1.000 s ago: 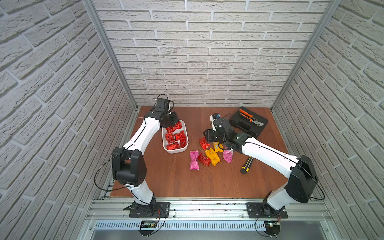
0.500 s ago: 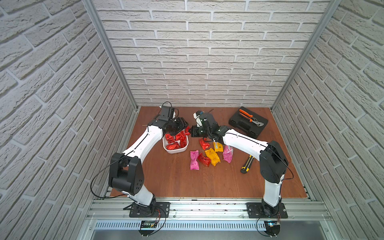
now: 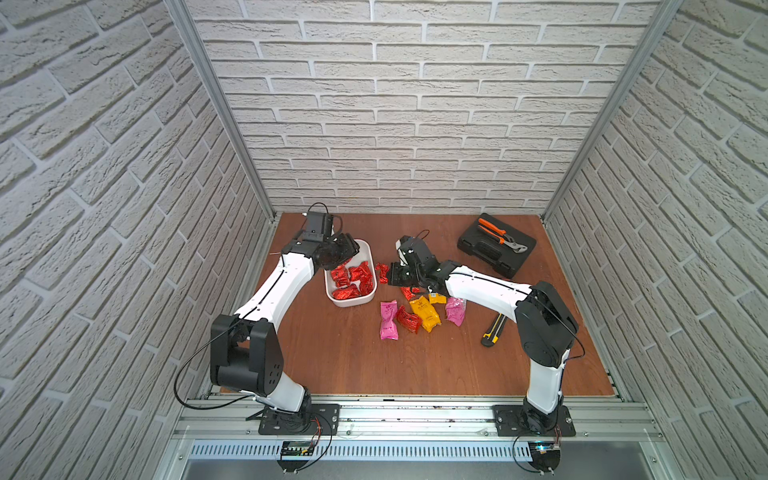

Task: Take the tea bags out of the storage box
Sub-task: Place the tea bag at the center of the board, then pick up the tea bag from the storage box.

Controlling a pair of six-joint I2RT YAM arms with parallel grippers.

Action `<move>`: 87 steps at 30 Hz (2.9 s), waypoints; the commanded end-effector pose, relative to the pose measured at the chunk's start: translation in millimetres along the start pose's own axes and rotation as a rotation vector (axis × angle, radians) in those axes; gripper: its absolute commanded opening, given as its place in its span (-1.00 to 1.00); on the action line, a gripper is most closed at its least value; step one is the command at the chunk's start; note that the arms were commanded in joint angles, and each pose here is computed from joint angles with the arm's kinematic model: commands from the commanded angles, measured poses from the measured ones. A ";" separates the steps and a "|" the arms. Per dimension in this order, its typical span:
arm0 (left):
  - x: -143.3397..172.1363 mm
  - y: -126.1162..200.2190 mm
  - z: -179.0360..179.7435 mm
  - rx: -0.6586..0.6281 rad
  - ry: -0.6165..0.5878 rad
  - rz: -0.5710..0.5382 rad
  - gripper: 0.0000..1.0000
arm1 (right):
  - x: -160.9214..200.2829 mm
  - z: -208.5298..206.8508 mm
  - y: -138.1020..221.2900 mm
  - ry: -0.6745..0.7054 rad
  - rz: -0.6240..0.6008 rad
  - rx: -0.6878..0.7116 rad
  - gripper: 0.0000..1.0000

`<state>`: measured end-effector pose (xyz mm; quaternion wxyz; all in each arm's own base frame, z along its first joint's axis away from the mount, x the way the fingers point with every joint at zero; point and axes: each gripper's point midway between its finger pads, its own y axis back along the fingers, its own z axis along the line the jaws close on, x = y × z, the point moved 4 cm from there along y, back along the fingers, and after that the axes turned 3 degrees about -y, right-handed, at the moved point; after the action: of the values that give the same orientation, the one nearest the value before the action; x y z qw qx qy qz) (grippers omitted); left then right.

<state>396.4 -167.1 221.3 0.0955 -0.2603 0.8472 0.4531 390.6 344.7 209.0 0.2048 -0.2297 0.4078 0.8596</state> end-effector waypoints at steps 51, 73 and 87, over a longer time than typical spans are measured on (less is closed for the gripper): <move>-11.4 20.6 110.5 -0.401 -0.347 0.023 0.26 | 61.8 -77.3 -59.0 -0.285 0.150 0.304 -0.48; -11.5 -25.2 133.8 -0.600 -0.363 0.148 0.32 | 39.8 -70.9 39.9 -0.060 0.012 0.326 -0.25; -7.4 -54.5 143.6 -0.538 -0.131 0.081 0.31 | 47.9 -74.7 36.7 -0.095 0.024 0.314 -0.19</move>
<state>418.5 -73.9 111.6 0.0826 -0.1874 0.6966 0.6876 345.7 267.0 143.0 0.2292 -0.1372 0.5523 0.7897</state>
